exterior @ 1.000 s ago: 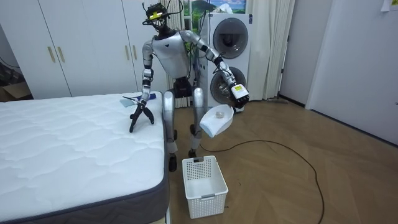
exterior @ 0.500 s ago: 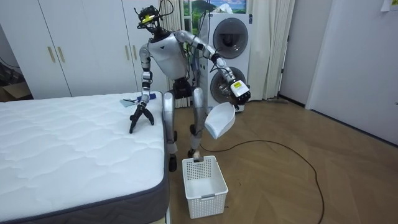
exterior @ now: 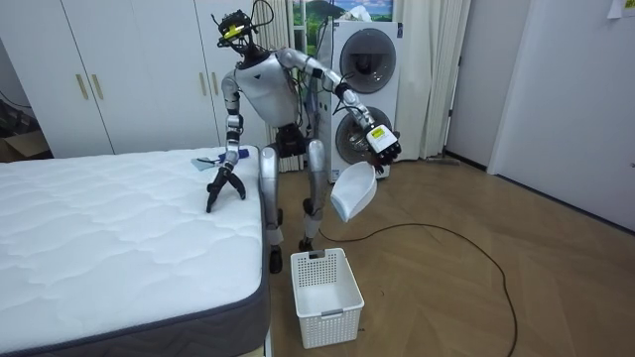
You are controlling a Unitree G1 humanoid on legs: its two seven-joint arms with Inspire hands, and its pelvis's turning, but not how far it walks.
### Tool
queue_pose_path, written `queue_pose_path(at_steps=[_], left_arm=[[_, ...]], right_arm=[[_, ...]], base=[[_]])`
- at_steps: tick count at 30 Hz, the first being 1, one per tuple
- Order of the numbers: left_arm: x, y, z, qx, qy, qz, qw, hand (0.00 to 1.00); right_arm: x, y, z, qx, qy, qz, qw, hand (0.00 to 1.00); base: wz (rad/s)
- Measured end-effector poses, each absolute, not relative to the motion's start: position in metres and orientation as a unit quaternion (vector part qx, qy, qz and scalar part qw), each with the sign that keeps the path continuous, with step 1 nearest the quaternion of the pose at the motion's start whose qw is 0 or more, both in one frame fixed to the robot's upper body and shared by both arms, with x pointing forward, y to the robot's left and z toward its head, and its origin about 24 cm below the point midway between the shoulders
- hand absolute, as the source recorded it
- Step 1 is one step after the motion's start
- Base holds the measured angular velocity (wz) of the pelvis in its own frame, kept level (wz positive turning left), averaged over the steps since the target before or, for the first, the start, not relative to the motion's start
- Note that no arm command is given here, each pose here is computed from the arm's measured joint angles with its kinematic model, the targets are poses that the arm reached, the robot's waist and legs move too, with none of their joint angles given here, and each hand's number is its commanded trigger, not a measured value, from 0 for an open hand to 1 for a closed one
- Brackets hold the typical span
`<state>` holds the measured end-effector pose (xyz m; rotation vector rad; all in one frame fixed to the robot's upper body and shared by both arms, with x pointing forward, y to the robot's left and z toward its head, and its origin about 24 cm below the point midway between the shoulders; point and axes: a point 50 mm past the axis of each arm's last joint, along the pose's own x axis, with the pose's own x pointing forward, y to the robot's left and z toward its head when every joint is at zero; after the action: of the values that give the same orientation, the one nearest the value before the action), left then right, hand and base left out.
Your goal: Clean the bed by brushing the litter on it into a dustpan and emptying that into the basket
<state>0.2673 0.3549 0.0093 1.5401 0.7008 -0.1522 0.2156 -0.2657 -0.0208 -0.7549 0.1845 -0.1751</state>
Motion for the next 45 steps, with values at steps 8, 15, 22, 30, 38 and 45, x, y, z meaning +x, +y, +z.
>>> queue_pose_path(at_steps=[8, 15, 22, 30, 38, 45], left_arm=[[0.267, 0.354, 0.009, 0.693, 0.302, -0.069, 0.651, 1.0], [0.253, 0.342, -0.006, 0.697, 0.274, -0.086, 0.657, 1.0], [0.241, 0.295, -0.028, 0.648, 0.214, -0.127, 0.72, 1.0], [0.223, 0.244, -0.028, 0.529, 0.145, -0.12, 0.827, 1.0], [0.225, 0.245, -0.01, 0.48, 0.103, -0.047, 0.87, 1.0], [0.226, 0.233, -0.011, 0.386, 0.099, -0.01, 0.917, 1.0]], right_arm=[[0.216, -0.266, -0.023, -0.365, 0.094, -0.083, 0.922, 0.0], [0.213, -0.265, -0.027, -0.354, 0.1, -0.084, 0.926, 0.0], [0.197, -0.267, -0.037, -0.329, 0.126, -0.109, 0.929, 0.0], [0.167, -0.266, -0.053, -0.306, 0.166, -0.146, 0.926, 0.0], [0.174, -0.25, -0.047, -0.28, 0.145, -0.152, 0.937, 0.0], [0.183, -0.231, -0.048, -0.263, 0.134, -0.133, 0.946, 0.0]], base=[[0.0], [-0.12], [-0.16], [-0.18], [-1.26], [-1.56]])
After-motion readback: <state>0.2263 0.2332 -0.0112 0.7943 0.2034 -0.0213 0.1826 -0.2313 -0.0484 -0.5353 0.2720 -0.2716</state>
